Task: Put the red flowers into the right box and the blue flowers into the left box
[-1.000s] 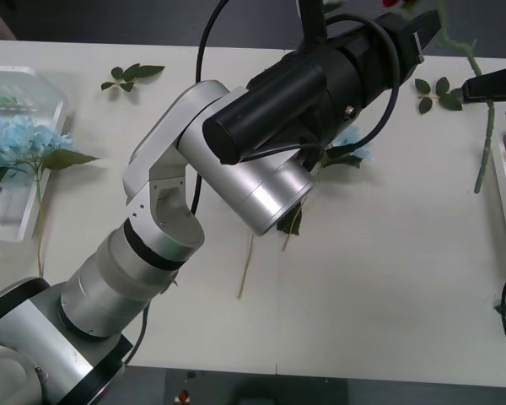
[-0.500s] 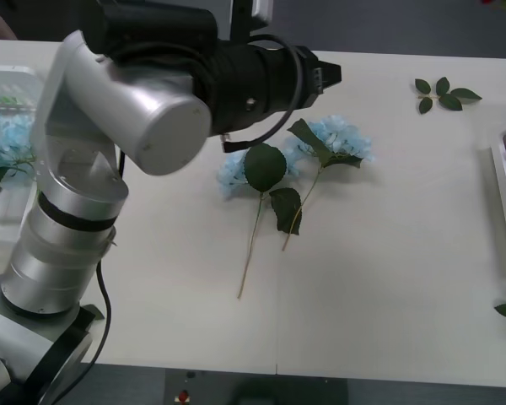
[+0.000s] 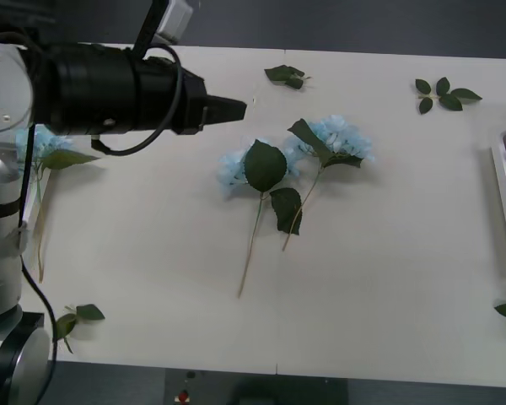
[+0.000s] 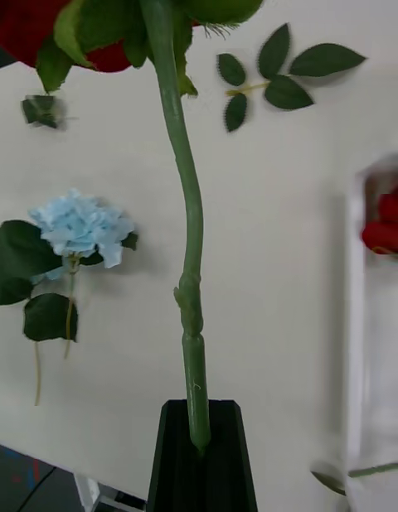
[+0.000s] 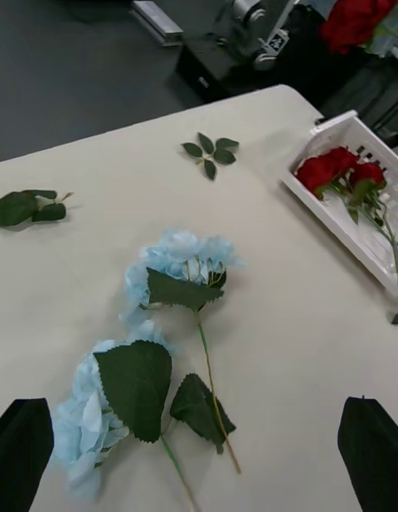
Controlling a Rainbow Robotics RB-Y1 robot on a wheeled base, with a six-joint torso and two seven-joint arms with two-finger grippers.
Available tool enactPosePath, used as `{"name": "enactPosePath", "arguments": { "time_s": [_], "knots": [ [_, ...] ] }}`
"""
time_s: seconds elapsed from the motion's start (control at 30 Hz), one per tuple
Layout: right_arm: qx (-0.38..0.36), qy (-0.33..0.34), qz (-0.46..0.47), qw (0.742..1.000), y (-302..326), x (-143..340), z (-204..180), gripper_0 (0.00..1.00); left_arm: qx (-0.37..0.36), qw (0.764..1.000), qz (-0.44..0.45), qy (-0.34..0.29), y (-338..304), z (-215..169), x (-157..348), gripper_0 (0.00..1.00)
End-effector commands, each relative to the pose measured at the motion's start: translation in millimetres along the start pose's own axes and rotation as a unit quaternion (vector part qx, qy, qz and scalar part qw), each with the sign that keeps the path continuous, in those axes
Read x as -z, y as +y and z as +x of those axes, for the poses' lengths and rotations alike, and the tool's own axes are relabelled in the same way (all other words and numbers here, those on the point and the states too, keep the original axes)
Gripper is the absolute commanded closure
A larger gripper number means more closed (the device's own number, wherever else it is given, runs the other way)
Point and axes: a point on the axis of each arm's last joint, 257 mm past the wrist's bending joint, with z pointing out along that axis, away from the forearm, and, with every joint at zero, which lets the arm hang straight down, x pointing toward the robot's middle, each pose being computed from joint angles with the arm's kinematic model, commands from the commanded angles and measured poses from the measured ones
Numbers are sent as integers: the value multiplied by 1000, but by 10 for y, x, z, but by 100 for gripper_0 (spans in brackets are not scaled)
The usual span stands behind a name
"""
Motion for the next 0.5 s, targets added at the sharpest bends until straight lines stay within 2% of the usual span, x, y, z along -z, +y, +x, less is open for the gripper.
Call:
{"name": "enactPosePath", "arguments": {
  "time_s": [0.03, 0.23, 0.5],
  "knots": [
    [-20, -28, 84, 996, -481, 279, -41, 100, -29, 999, 12, 10, 229, 297, 134, 0],
    [-39, -34, 175, 983, -1102, 320, 94, 100, -42, 999, 5, 23, 399, 661, 164, 0],
    [-59, -25, 243, 968, -1680, 218, 434, 100, 15, 997, 8, 72, 525, 1305, 10, 0]
  ]
}}
